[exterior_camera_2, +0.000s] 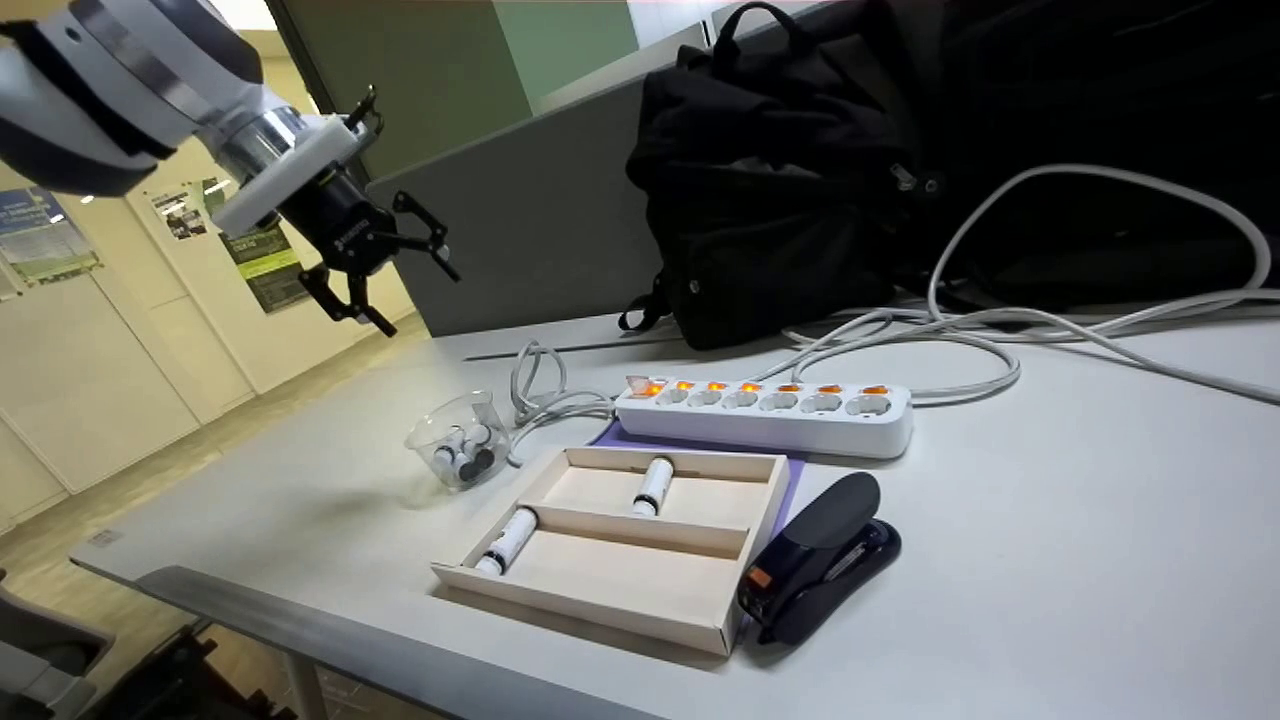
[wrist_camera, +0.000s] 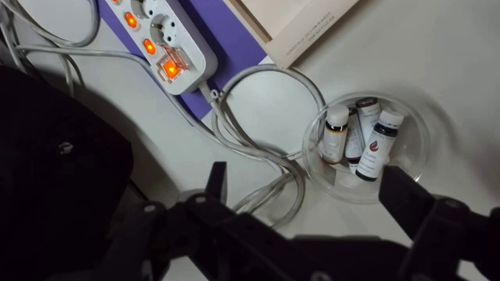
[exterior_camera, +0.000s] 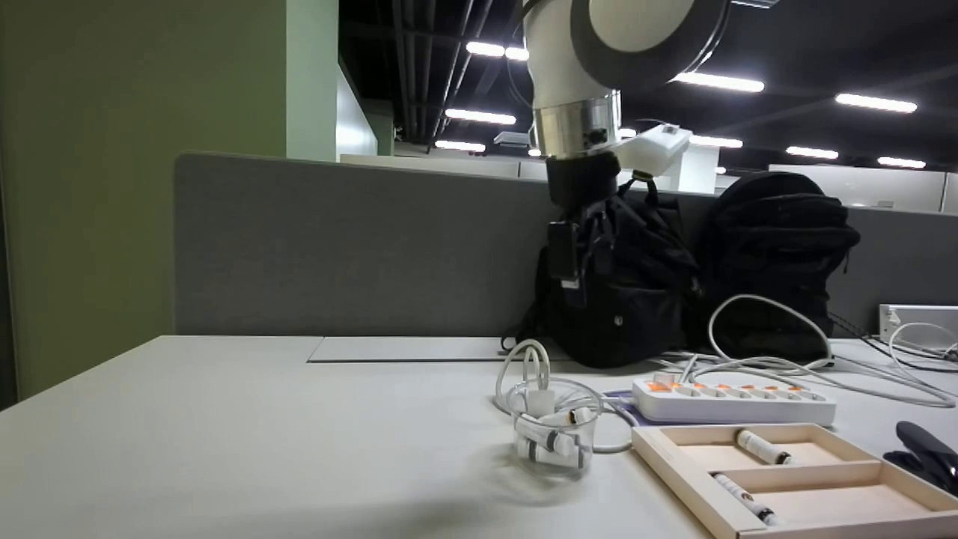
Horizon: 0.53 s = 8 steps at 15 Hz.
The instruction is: Pick the object in the cup and put it in the upper segment of the box
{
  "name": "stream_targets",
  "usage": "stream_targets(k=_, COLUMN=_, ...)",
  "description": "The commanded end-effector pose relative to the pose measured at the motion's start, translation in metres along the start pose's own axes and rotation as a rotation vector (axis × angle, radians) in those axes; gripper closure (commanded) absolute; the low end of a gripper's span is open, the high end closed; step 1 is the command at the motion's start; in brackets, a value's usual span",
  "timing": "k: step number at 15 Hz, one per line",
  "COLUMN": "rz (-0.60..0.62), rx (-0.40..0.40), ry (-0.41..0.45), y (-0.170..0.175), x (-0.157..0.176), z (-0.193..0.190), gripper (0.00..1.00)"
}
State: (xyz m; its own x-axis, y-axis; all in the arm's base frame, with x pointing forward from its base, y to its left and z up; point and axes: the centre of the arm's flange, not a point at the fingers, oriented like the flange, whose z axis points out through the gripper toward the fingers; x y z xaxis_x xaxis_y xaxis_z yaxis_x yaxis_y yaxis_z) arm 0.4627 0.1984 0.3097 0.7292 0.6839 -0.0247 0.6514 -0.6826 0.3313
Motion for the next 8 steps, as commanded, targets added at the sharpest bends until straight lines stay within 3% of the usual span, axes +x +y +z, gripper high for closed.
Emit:
stream_targets(k=1, rz=0.035, rx=-0.001, ry=-0.036, y=-0.008, x=0.045, z=0.04, gripper=0.0)
stream_targets(k=2, rz=0.066, rx=-0.014, ry=-0.059, y=-0.014, x=0.047, z=0.052, gripper=0.0)
stream_targets(k=3, rz=0.015, rx=0.009, ry=-0.028, y=-0.01, x=0.024, z=0.032, gripper=0.0)
stream_targets(k=8, rz=0.01, rx=0.017, ry=-0.032, y=-0.012, x=0.027, z=0.04, gripper=0.0)
